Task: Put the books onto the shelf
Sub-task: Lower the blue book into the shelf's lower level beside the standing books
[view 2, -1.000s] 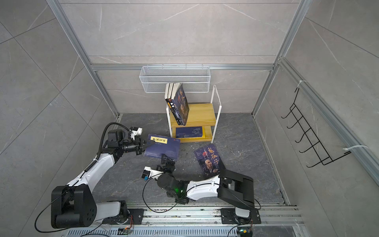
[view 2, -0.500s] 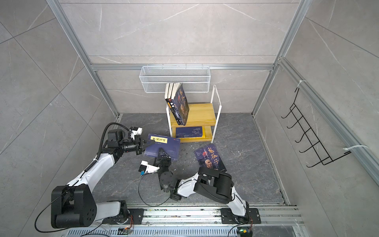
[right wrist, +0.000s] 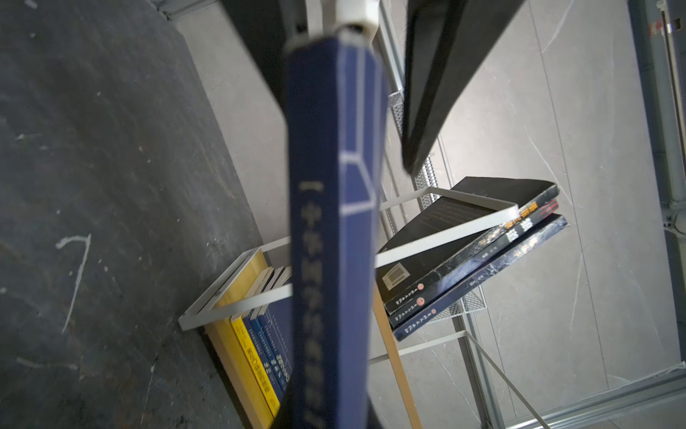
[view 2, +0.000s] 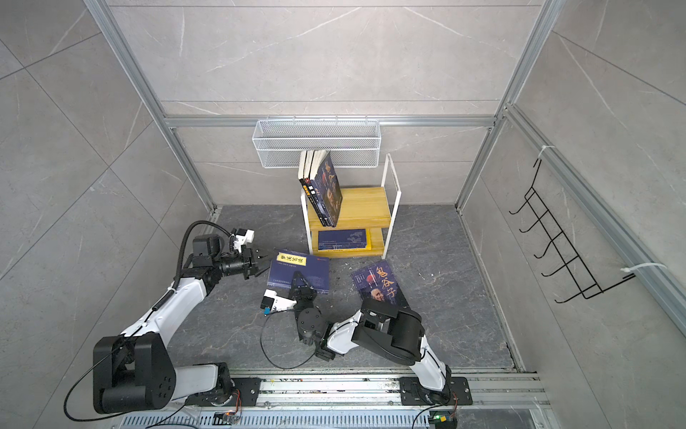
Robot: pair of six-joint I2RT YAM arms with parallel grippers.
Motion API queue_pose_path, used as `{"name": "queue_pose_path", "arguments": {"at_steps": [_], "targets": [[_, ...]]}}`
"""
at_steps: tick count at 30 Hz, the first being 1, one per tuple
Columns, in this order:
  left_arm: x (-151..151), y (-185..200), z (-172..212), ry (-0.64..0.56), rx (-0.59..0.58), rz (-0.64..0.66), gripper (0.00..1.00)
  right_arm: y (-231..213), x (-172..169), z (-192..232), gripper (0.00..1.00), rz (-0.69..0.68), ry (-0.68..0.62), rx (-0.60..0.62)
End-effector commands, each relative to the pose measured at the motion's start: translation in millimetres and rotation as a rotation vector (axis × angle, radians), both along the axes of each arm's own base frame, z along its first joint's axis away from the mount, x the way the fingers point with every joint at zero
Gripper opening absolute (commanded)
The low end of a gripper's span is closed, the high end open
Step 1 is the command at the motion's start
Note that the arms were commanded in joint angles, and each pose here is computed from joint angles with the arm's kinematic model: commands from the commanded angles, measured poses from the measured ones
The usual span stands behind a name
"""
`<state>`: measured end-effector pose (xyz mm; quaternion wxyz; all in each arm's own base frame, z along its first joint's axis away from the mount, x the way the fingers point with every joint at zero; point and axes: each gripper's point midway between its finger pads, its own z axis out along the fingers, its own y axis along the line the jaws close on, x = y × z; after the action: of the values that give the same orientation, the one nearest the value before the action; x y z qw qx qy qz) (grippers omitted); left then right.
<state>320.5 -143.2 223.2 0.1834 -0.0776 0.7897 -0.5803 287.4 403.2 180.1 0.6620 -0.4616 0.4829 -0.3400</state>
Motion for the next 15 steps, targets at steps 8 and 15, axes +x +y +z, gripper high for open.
{"name": "queue_pose_path", "arguments": {"at_steps": [8, 15], "targets": [[22.7, 46.6, -9.3, -0.179, 0.205, 0.132, 0.72, -59.8, -0.3, -1.1, 0.00, -0.043, 0.004, -0.069], [22.4, 60.1, -8.2, -0.222, 0.253, 0.153, 0.88, -102.5, 15.4, -4.3, 0.00, -0.091, -0.002, -0.163]]}}
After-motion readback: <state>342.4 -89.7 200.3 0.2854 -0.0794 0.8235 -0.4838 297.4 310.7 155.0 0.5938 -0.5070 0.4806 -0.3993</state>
